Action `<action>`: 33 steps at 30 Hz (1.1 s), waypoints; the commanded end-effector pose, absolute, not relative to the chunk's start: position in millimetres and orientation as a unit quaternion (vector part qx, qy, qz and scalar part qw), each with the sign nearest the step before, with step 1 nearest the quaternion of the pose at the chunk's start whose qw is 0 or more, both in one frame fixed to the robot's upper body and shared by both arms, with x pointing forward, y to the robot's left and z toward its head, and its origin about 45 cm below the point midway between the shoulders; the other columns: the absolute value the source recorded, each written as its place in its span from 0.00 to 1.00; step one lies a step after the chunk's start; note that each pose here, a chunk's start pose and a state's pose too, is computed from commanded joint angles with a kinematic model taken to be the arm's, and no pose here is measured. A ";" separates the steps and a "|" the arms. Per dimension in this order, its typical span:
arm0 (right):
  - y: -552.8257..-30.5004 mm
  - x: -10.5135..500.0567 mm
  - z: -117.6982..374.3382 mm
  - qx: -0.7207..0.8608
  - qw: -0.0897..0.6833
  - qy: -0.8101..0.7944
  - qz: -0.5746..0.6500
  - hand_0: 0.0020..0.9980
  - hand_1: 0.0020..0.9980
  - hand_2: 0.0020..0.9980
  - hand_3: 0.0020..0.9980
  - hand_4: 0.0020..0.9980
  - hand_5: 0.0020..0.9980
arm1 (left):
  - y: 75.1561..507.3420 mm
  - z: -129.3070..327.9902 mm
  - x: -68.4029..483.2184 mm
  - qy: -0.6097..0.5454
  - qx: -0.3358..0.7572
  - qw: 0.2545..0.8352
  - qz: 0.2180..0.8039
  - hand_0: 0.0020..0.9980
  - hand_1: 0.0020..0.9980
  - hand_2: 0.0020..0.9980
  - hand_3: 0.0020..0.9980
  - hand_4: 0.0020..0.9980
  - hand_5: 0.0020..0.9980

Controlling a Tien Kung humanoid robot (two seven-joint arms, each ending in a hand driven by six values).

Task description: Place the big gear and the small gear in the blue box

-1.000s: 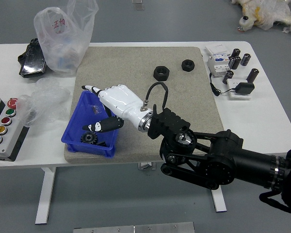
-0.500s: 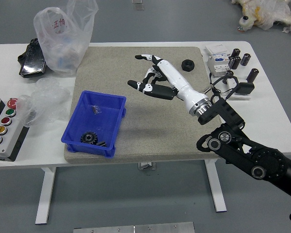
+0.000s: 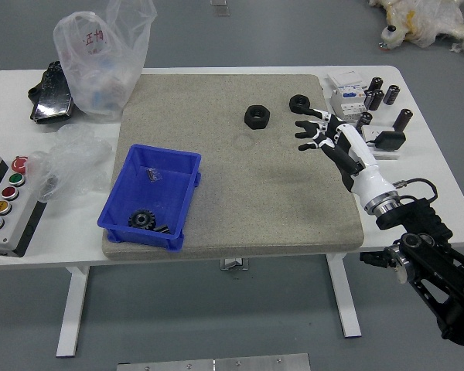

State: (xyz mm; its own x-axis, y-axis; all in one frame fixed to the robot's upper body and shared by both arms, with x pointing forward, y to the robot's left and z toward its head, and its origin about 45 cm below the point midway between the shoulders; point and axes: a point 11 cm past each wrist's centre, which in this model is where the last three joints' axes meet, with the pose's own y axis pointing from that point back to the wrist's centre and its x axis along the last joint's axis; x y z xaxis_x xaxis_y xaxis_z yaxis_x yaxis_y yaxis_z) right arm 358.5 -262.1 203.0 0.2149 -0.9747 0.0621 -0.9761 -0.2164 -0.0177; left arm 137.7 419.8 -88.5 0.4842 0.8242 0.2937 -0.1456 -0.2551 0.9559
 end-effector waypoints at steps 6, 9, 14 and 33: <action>-287.1 360.6 209.5 0.753 -0.019 -0.657 0.005 0.57 0.67 0.70 0.78 0.92 0.64 | 413.6 -89.5 142.4 0.252 0.651 0.565 0.439 0.74 0.70 0.69 0.71 0.69 0.48; -297.4 361.0 215.0 0.743 -0.031 -0.669 0.006 0.57 0.67 0.70 0.78 0.92 0.64 | 412.6 -89.7 142.5 0.252 0.651 0.566 0.439 0.74 0.70 0.69 0.71 0.69 0.48; -313.1 362.3 227.2 0.728 -0.048 -0.683 0.017 0.58 0.67 0.70 0.77 0.92 0.64 | 414.7 -89.1 142.6 0.252 0.652 0.564 0.440 0.74 0.70 0.69 0.71 0.69 0.48; -359.3 356.0 268.5 0.684 -0.090 -0.721 0.062 0.58 0.66 0.70 0.77 0.91 0.65 | 416.5 -86.7 148.3 0.249 0.652 0.563 0.443 0.74 0.63 0.62 0.71 0.69 0.48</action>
State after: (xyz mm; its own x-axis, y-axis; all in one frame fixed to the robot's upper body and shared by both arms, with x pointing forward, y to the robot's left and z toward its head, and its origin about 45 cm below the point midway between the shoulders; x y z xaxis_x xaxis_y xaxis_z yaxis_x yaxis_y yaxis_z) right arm 356.0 -359.3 268.5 -0.0473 -0.9979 -0.0448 -0.9753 0.0559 -0.2137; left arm 148.3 416.5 -86.7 0.4827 0.8239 0.2970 -0.1739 -0.2422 0.9545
